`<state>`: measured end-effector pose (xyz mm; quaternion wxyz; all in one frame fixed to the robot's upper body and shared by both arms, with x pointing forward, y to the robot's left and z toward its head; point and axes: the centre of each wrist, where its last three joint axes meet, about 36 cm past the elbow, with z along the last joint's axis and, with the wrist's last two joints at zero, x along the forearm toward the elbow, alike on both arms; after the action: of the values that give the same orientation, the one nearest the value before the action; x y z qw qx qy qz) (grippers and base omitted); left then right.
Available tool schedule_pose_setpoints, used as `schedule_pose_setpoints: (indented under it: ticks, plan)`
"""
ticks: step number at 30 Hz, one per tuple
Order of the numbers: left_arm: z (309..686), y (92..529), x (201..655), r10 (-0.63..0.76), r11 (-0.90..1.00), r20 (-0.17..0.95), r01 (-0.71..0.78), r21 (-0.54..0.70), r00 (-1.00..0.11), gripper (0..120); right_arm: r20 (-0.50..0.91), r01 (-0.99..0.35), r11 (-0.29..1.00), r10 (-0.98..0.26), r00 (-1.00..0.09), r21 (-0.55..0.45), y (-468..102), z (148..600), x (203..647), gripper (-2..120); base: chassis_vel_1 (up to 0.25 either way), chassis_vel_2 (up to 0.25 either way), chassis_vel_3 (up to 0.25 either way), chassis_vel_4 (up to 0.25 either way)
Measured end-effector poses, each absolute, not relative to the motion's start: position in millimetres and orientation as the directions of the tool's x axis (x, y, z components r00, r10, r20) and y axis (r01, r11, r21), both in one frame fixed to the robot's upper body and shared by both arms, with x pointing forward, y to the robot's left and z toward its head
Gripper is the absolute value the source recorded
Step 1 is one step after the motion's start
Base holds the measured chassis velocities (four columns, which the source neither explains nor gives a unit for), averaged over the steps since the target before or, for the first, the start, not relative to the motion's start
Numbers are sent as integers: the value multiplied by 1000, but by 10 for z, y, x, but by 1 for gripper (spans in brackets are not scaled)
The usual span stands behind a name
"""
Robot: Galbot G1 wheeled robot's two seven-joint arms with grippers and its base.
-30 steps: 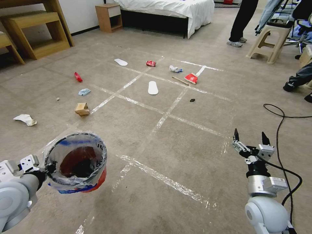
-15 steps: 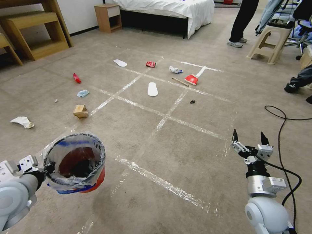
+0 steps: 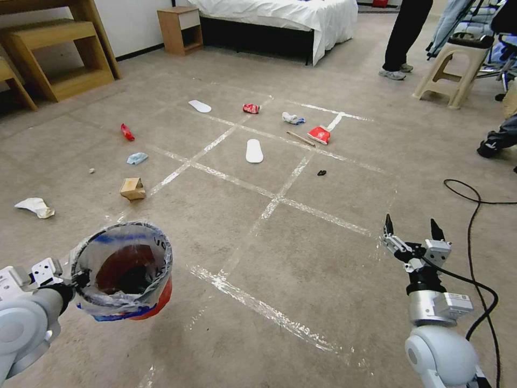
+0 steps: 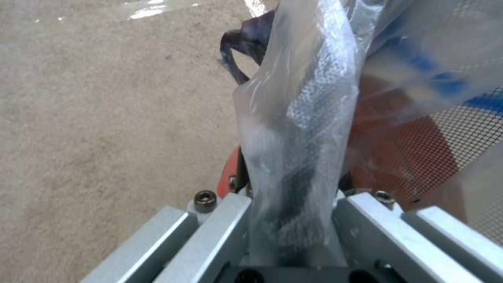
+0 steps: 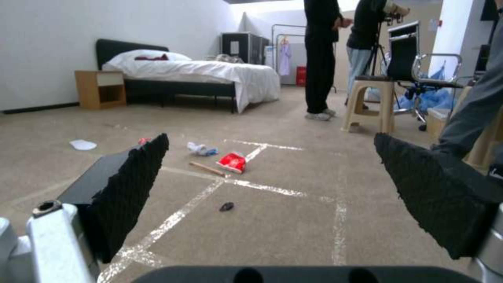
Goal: Pick up the trash bin and place the garbage on the floor into it.
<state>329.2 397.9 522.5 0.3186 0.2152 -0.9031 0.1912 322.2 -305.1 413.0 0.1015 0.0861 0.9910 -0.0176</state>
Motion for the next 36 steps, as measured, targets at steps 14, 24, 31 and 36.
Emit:
schedule_pose_setpoints:
  ticks: [14, 24, 31, 36]
  plan:
    - [5179, 4032, 3319, -280, 834, 653, -516, -198, -703, 1, -201, 170, 985, 160, -966, -29, -3041, 4115, 3225, 100, -72, 62, 65, -59]
    - [5149, 4061, 3328, -290, 830, 654, -524, -192, -699, 1, -204, 148, 989, 139, -969, -26, -3037, 4120, 3232, 100, -87, 94, 94, -96]
    - [5136, 4065, 3345, -291, 831, 653, -522, -189, -699, 1, -207, 134, 991, 125, -970, -30, -3038, 4123, 3237, 100, -74, 70, 70, -72]
    - [5132, 4071, 3360, -291, 833, 653, -521, -185, -699, 1, -206, 125, 991, 115, -972, -37, -3030, 4116, 3236, 100, -51, 58, 56, -70]
